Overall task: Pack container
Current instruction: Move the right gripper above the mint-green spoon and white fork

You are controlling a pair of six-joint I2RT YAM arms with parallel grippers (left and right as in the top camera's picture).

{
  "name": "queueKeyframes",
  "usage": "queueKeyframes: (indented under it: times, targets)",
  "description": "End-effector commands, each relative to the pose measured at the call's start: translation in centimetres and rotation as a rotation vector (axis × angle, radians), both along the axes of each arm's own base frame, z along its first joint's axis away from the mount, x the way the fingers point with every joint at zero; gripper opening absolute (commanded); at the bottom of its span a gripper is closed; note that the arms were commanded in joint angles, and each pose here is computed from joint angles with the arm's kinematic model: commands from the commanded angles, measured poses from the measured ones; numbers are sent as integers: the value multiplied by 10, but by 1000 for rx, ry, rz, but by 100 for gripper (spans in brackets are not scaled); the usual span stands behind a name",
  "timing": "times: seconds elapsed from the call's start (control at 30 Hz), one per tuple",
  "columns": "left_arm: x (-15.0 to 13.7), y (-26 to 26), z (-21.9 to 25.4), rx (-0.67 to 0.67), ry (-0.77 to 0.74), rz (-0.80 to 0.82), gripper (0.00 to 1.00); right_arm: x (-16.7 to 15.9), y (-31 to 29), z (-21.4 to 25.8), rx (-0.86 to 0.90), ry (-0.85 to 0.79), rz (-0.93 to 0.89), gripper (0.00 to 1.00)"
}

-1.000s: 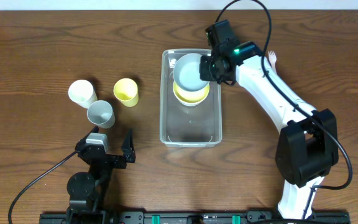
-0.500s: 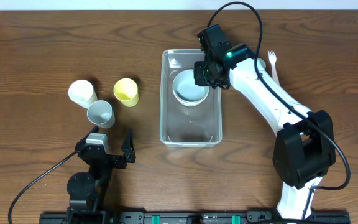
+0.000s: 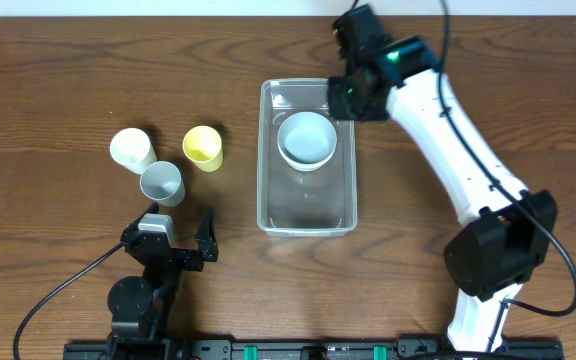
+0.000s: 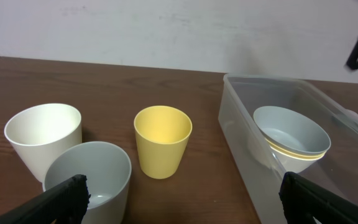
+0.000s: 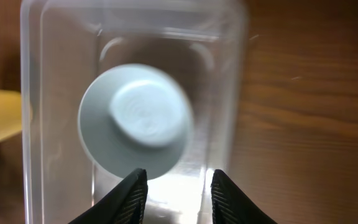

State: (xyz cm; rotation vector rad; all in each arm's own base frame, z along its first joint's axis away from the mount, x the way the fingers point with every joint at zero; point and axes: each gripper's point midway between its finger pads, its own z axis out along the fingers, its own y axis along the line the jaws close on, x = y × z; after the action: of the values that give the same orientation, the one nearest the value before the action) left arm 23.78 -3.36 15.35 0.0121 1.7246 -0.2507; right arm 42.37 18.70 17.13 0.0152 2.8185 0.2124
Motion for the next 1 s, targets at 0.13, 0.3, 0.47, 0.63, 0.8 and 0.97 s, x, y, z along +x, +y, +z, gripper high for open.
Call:
queueKeyframes:
  times: [0.13, 0.3, 0.47, 0.63, 0.8, 0.97]
  targets:
    - [1, 2, -15, 16, 30, 6, 98, 16, -97, 4, -128, 10, -189, 40]
    - [1, 2, -15, 16, 30, 6, 98, 19, -142, -5, -167, 35, -238, 44]
    - [1, 2, -15, 16, 30, 6, 98, 19, -162, -31, -211, 56, -223, 48]
    - [1, 2, -15, 15, 30, 6, 98, 20, -171, -67, -243, 59, -205, 49]
    - [1, 2, -15, 16, 30, 6, 98, 28, -170, -95, -260, 15, -143, 47]
    - [1, 2, -15, 15, 30, 6, 98, 37, -176, -112, -296, -50, -131, 47]
